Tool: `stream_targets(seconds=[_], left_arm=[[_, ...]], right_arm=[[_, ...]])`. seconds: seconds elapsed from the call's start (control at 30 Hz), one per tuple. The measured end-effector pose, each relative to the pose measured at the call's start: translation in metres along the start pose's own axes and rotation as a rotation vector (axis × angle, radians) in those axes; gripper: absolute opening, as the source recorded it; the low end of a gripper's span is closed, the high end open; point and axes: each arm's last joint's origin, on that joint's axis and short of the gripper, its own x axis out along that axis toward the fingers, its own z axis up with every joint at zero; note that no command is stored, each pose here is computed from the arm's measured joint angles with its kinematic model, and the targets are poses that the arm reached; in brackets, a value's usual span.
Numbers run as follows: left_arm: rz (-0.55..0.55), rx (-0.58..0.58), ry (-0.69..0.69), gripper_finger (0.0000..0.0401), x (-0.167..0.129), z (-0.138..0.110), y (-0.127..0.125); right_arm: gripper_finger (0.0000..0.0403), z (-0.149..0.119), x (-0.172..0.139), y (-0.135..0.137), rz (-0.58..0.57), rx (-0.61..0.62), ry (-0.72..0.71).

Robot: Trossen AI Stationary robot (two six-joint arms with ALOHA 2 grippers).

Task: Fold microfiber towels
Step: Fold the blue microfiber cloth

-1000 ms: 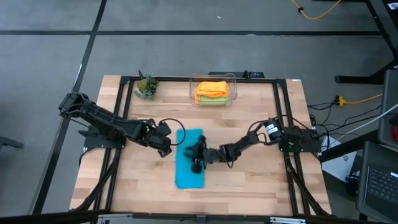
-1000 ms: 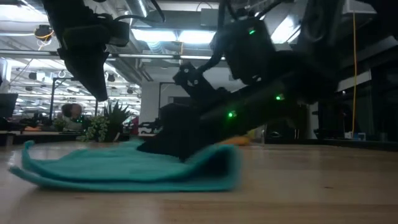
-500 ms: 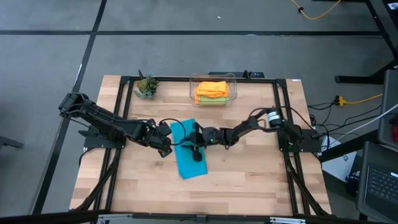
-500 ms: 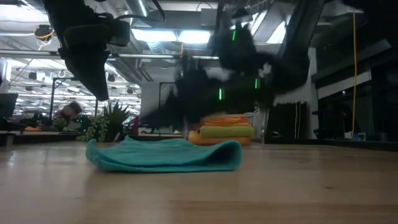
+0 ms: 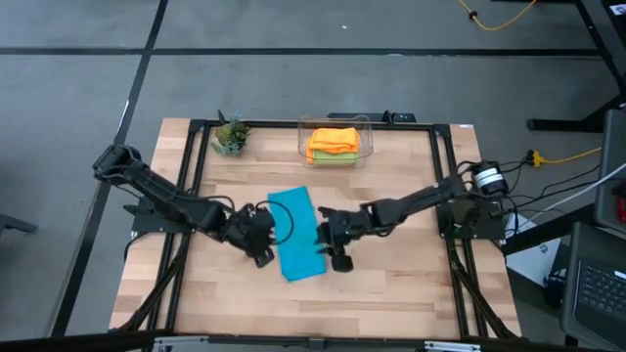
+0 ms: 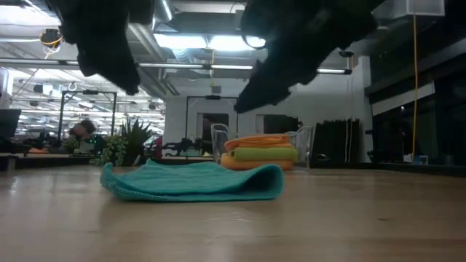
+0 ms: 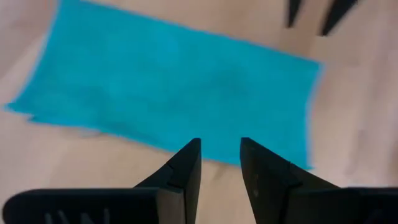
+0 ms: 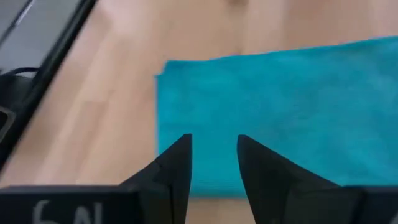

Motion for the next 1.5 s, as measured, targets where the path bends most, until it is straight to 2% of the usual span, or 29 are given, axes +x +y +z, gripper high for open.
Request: stream_targets(seconds=[0.1, 0.27, 0.33, 0.43, 0.57, 0.7, 0.97, 1.07, 1.17, 1.27, 1.4, 1.5], left_arm=[[-0.088, 0.005, -0.04, 0.0104, -0.004, -0.004, -0.014], [-0.255, 0.018, -0.117, 0.0104, -0.008, -0.012, -0.043], [-0.311, 0.068, -0.146, 0.0104, -0.007, -0.017, -0.054], [-0.337, 0.214, -0.175, 0.0104, -0.005, -0.024, -0.063], [-0.333, 0.184, -0.175, 0.0116, -0.002, -0.023, -0.063], [-0.323, 0.221, -0.186, 0.0149, -0.002, -0.022, -0.063], [-0.274, 0.269, -0.17, 0.0234, 0.012, -0.024, -0.062], [-0.276, 0.341, -0.157, 0.0244, 0.023, -0.034, -0.068], [-0.275, 0.4, -0.152, 0.0243, 0.036, -0.043, -0.075], [-0.279, 0.436, -0.151, 0.0243, 0.048, -0.052, -0.08], [-0.269, 0.488, -0.148, 0.0247, 0.057, -0.06, -0.083], [-0.247, 0.508, -0.119, 0.0247, 0.065, -0.067, -0.083]], right_arm=[[0.0131, -0.005, 0.0, 0.016, 0.029, 0.021, 0.046], [0.0131, -0.011, 0.003, 0.036, 0.07, -0.028, 0.069], [0.0131, -0.011, 0.003, 0.042, 0.081, -0.051, 0.066], [0.0131, -0.012, 0.003, 0.047, 0.092, -0.075, 0.068], [0.0131, -0.013, 0.003, 0.05, 0.103, -0.091, 0.071], [0.0144, -0.014, 0.003, 0.049, 0.088, -0.019, 0.081], [0.0247, -0.012, 0.003, 0.043, -0.094, -0.023, 0.038], [0.0275, -0.012, 0.003, 0.043, -0.099, -0.02, 0.036], [0.0285, -0.012, 0.003, 0.043, -0.082, -0.022, 0.04], [0.0286, -0.013, 0.003, 0.049, -0.011, -0.117, 0.054], [0.0287, -0.019, 0.01, 0.062, 0.025, -0.29, 0.059], [0.0287, -0.024, 0.02, 0.064, 0.035, -0.314, 0.052]])
